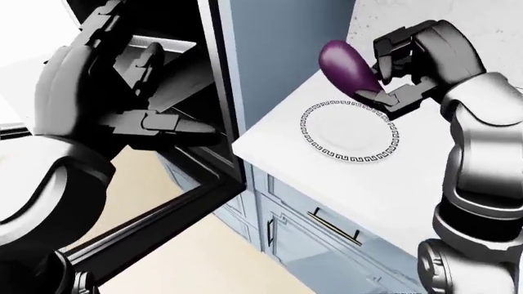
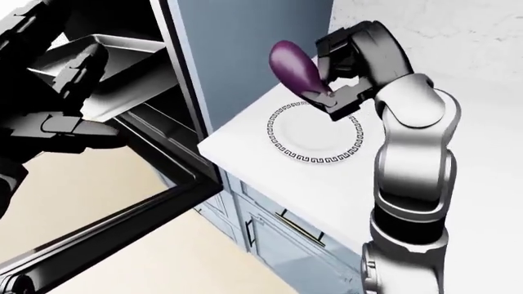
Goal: Pick the eggplant from the top rack in the oven and place it on the plate on the counter.
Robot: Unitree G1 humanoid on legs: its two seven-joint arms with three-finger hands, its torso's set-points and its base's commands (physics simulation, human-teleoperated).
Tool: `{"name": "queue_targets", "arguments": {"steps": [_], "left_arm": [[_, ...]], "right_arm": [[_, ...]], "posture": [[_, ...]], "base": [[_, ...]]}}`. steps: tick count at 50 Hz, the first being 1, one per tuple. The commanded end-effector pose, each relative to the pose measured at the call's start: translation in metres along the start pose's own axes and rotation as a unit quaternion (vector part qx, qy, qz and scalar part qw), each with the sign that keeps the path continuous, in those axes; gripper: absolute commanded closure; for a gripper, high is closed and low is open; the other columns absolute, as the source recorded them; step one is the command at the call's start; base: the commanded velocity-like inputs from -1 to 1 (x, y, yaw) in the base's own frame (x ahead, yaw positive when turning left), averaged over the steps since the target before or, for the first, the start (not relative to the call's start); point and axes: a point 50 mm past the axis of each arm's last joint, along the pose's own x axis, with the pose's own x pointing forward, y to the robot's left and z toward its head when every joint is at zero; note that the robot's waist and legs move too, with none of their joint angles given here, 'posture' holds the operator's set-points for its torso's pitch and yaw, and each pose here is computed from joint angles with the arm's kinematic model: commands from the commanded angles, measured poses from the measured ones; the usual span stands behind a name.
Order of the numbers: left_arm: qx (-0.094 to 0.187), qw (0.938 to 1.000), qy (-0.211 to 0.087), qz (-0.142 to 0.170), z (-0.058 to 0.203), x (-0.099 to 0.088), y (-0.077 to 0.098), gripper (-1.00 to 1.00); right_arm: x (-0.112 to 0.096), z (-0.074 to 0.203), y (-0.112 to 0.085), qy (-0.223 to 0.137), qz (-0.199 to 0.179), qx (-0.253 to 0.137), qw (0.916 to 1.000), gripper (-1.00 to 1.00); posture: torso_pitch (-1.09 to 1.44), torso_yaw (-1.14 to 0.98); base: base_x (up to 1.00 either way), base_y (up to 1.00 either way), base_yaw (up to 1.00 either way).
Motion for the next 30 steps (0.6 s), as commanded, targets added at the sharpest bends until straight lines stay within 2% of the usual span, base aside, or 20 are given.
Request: {"name": "queue_targets", "arguments": {"steps": [1,8,10,14,22,30], "left_arm": [[-0.002,0.9996,-0.027,0.007,0.009,-0.001,0.002,-1.0],[-0.002,0.9996,-0.027,0.006,0.008,-0.001,0.001,-1.0],[-0.002,0.9996,-0.028,0.006,0.009,-0.001,0.0,-1.0],[-0.002,0.9996,-0.028,0.006,0.01,-0.001,0.0,-1.0],[0.0,0.9996,-0.029,0.004,0.011,-0.001,0.0,-1.0],[-0.001,0.9995,-0.03,0.005,0.012,-0.001,0.0,-1.0]], "right_arm": [[-0.003,0.015,-0.011,-0.02,-0.021,-0.03,0.9991,1.0],[0.009,0.008,-0.019,0.036,-0.012,-0.085,0.9956,1.0],[0.013,0.005,-0.018,0.055,-0.003,-0.115,0.9918,1.0],[0.02,0.003,-0.019,0.08,0.006,-0.151,0.9854,1.0],[0.032,-0.011,-0.004,0.101,0.027,-0.17,0.9799,1.0],[0.047,-0.024,0.009,0.113,0.032,-0.178,0.977,1.0]], "posture": [[0.0,0.0],[0.0,0.0],[0.0,0.0],[0.0,0.0],[0.0,0.0],[0.0,0.0]], "base": [[0.0,0.0,0.0],[0.0,0.0,0.0],[0.0,0.0,0.0],[0.0,0.0,0.0],[0.0,0.0,0.0],[0.0,0.0,0.0]]}}
